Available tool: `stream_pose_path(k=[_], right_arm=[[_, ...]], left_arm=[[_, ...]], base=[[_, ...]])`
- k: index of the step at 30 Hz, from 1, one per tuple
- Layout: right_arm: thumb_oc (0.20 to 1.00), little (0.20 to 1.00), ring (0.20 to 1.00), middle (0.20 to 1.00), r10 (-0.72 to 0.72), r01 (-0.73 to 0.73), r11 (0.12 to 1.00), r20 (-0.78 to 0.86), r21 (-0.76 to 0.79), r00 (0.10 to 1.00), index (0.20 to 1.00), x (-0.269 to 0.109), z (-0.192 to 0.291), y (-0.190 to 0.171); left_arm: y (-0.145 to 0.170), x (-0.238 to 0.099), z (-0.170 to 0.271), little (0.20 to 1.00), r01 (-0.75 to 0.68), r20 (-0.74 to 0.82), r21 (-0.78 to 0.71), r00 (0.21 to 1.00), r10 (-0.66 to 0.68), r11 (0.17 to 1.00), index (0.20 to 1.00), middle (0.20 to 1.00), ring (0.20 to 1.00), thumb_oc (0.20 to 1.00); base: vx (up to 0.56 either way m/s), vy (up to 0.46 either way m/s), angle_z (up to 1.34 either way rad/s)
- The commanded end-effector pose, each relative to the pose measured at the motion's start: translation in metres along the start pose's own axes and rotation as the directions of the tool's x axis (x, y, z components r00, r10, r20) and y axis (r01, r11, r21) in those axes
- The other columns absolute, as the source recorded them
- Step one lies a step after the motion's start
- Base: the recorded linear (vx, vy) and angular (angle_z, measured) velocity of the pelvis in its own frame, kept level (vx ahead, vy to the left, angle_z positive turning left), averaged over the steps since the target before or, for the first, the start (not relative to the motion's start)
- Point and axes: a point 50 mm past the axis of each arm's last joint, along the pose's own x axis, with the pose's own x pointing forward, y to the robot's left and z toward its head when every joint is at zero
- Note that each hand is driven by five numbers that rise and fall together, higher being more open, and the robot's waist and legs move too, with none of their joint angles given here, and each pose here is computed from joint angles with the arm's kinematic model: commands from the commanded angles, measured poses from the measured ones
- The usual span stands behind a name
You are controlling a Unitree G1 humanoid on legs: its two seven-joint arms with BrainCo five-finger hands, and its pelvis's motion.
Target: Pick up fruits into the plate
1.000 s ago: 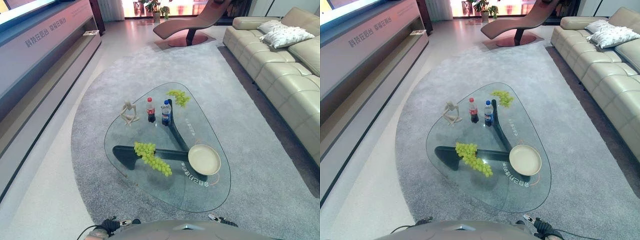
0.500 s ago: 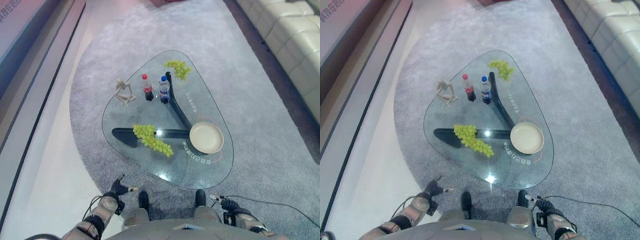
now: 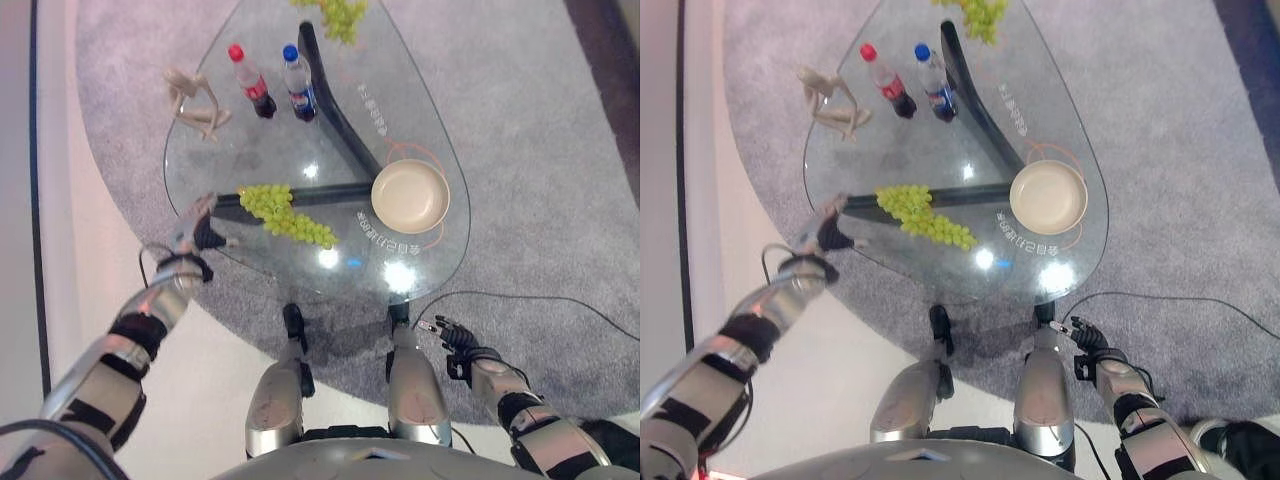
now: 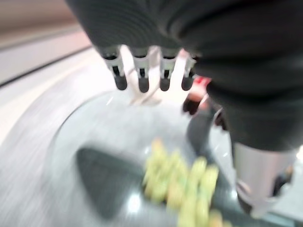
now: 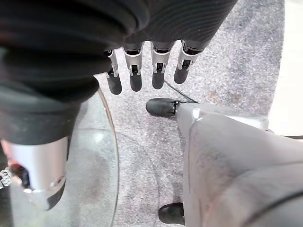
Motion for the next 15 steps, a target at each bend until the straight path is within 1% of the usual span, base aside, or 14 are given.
stream_pose_path(k=[1, 3, 4, 6, 8, 9, 11, 12, 13, 14, 15], right_arm=[[1.000, 1.000, 1.000, 1.000, 0.007, -0.009, 0.999, 0.051, 0.046, 0.999, 1.000, 0.002, 0.012, 0.006], [1.000, 1.000, 1.000, 1.000, 0.010, -0.013, 0.999, 0.060, 0.052, 0.998, 1.000, 0.003, 0.016, 0.007], [1.000, 1.000, 1.000, 1.000, 0.013, -0.017, 0.998, 0.072, 0.054, 0.997, 1.000, 0.003, 0.021, 0.008], [1.000, 1.000, 1.000, 1.000, 0.016, -0.021, 0.998, 0.087, 0.060, 0.996, 1.000, 0.004, 0.026, 0.007], [1.000, 1.000, 1.000, 1.000, 0.019, -0.025, 0.998, 0.096, 0.064, 0.995, 1.000, 0.004, 0.029, 0.008], [1.000, 1.000, 1.000, 1.000, 0.025, -0.034, 0.997, 0.109, 0.076, 0.994, 1.000, 0.005, 0.033, 0.010], [1.000, 1.000, 1.000, 1.000, 0.030, -0.040, 0.996, 0.120, 0.084, 0.992, 1.000, 0.005, 0.036, 0.010], [1.000, 1.000, 1.000, 1.000, 0.042, -0.055, 0.995, 0.139, 0.089, 0.989, 1.000, 0.005, 0.041, 0.013], [1.000, 1.000, 1.000, 1.000, 0.043, -0.056, 0.994, 0.141, 0.090, 0.989, 1.000, 0.006, 0.042, 0.013], [1.000, 1.000, 1.000, 1.000, 0.051, -0.066, 0.993, 0.156, 0.097, 0.986, 1.000, 0.006, 0.046, 0.015], [1.000, 1.000, 1.000, 1.000, 0.053, -0.070, 0.992, 0.163, 0.101, 0.985, 1.000, 0.006, 0.048, 0.016]], left_arm=[[0.049, 0.022, 0.007, 1.000, -0.135, 0.083, 0.217, 0.989, 0.119, 0.967, 1.000, 1.000, 1.000, 1.000], [0.061, 0.029, 0.013, 1.000, -0.159, 0.101, 0.258, 0.985, 0.138, 0.953, 1.000, 1.000, 1.000, 1.000], [0.074, 0.037, 0.021, 1.000, -0.185, 0.123, 0.312, 0.980, 0.153, 0.932, 1.000, 1.000, 1.000, 1.000], [0.085, 0.044, 0.029, 1.000, -0.211, 0.153, 0.371, 0.975, 0.165, 0.905, 1.000, 1.000, 1.000, 1.000], [0.091, 0.047, 0.034, 1.000, -0.224, 0.169, 0.407, 0.971, 0.168, 0.885, 1.000, 1.000, 1.000, 1.000], [0.098, 0.050, 0.039, 1.000, -0.244, 0.193, 0.450, 0.966, 0.173, 0.859, 1.000, 1.000, 1.000, 1.000], [0.102, 0.053, 0.043, 1.000, -0.253, 0.205, 0.476, 0.963, 0.173, 0.842, 1.000, 1.000, 1.000, 1.000], [0.107, 0.057, 0.051, 1.000, -0.256, 0.228, 0.529, 0.961, 0.156, 0.809, 1.000, 1.000, 1.000, 1.000], [0.107, 0.057, 0.051, 1.000, -0.256, 0.230, 0.534, 0.961, 0.153, 0.806, 1.000, 1.000, 1.000, 1.000], [0.109, 0.060, 0.058, 1.000, -0.249, 0.242, 0.574, 0.962, 0.130, 0.780, 1.000, 1.000, 1.000, 1.000], [0.108, 0.061, 0.060, 1.000, -0.247, 0.247, 0.586, 0.962, 0.121, 0.772, 1.000, 1.000, 1.000, 1.000]], base=[[-0.02, -0.075, -0.02], [-0.02, -0.045, -0.06], [-0.02, -0.030, -0.07], [-0.01, -0.016, -0.04], [-0.01, -0.012, -0.04], [-0.01, -0.013, -0.06], [-0.02, -0.015, -0.10], [-0.02, -0.012, -0.11], [-0.03, -0.023, -0.13], [-0.03, -0.024, -0.12], [-0.05, -0.045, -0.10]])
